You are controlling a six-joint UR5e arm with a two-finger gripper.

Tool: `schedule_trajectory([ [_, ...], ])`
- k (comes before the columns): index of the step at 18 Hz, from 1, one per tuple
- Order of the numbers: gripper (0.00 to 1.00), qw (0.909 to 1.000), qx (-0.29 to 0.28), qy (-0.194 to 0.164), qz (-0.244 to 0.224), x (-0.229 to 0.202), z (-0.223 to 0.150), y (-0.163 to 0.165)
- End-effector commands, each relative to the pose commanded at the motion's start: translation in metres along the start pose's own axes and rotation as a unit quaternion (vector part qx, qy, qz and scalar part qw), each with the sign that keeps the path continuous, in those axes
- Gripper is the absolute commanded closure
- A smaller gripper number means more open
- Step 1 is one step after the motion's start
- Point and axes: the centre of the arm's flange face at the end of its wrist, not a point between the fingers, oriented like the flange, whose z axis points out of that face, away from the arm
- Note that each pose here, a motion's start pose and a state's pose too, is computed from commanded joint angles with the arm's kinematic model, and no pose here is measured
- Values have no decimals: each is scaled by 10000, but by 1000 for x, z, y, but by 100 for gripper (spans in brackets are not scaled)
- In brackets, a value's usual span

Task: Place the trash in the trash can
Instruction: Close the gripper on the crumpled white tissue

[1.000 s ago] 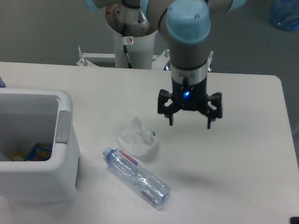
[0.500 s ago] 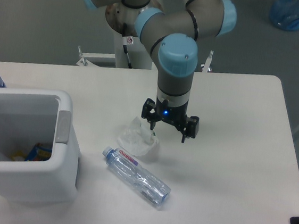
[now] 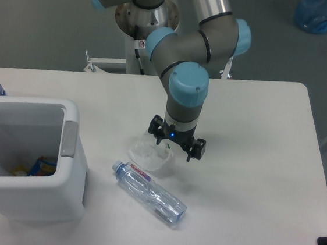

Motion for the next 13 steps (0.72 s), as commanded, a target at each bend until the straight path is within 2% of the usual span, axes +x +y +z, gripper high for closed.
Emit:
schedule_trajectory([
  [7, 0, 9998, -127, 111, 117, 9, 25, -12],
  [9, 10, 9998, -113, 93, 118, 8, 24, -12],
  [11, 23, 9998, -113, 82, 126, 8, 25, -12],
  [13, 43, 9998, -119, 77, 111, 8, 25, -12],
])
